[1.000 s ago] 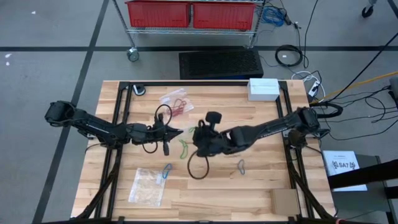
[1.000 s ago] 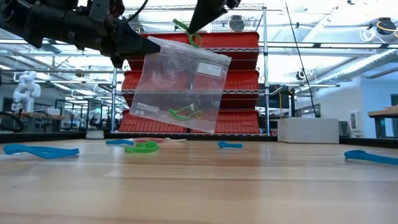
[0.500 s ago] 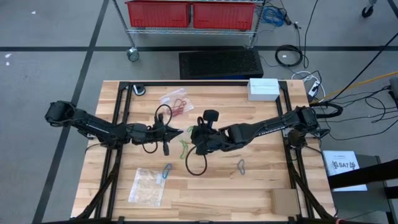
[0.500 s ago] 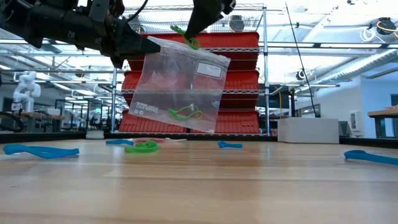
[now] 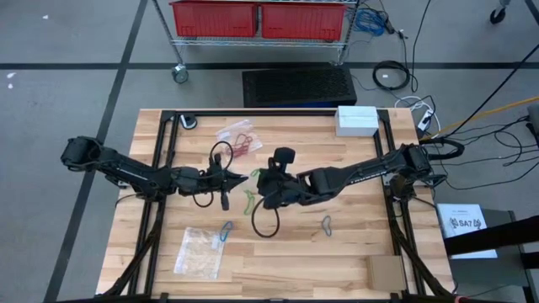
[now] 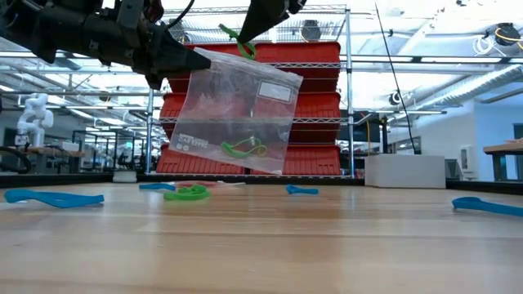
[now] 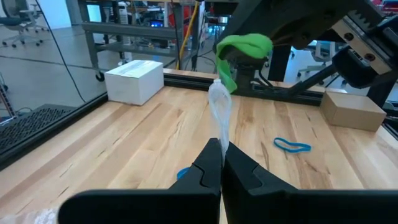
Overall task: Sort rubber bands
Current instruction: Put the bottom green rubber band into the zip bag, then put the left green rubber band into the zip bag
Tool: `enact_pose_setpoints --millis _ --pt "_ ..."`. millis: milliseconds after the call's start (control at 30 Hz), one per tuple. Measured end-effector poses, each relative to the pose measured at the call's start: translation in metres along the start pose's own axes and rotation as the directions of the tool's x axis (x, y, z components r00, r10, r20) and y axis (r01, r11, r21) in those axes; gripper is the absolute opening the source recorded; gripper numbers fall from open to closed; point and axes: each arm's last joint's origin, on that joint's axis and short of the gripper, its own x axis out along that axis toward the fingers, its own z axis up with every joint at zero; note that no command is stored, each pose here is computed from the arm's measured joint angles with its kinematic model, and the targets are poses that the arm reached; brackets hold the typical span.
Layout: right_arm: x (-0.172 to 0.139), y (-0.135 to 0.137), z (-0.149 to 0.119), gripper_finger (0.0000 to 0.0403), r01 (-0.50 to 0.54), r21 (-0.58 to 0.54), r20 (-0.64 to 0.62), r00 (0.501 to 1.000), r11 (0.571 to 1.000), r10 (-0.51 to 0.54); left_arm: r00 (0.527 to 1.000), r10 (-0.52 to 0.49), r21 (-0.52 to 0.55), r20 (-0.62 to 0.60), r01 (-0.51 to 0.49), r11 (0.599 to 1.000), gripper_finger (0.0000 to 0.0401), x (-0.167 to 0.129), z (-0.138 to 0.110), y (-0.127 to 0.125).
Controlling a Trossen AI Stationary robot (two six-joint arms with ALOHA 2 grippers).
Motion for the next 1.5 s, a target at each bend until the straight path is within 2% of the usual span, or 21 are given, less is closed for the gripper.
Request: enact_pose_setpoints --millis 433,867,1000,1100,1267,1500 --pt "0.0 0.0 0.0 0.0 0.014 -0.002 -0.004 1.0 1.0 -0.014 1.0 0.0 0.0 0.0 0.0 1.0 0.0 0.0 0.0 0.0" --pt "0.024 0.01 -0.02 0.0 -0.152 0.053 -0.155 0.975 0.987 0.158 1.0 0.0 -0.002 0.0 0.0 1.0 0.0 0.0 0.0 0.0" --pt "0.027 0.007 -0.021 0.0005 -0.173 0.117 -0.163 0.968 0.978 0.191 1.0 0.0 -0.002 0.001 0.0 1.0 0.0 0.0 0.0 0.0" --pt "0.027 0.005 -0.021 0.0029 -0.169 0.129 -0.164 0.968 0.977 0.189 1.0 0.0 -0.003 0.001 0.0 1.0 0.0 0.0 0.0 0.0" --pt "0.023 0.002 -0.019 0.0096 -0.169 0.134 -0.152 0.97 0.977 0.188 1.0 0.0 -0.001 0.0 0.0 1.0 0.0 0.0 0.0 0.0" --pt "-0.004 -0.013 -0.011 0.0175 -0.179 0.168 -0.1 0.975 0.969 0.198 1.0 0.015 0.018 0.001 -0.015 1.0 0.0 0.0 0.0 0.0"
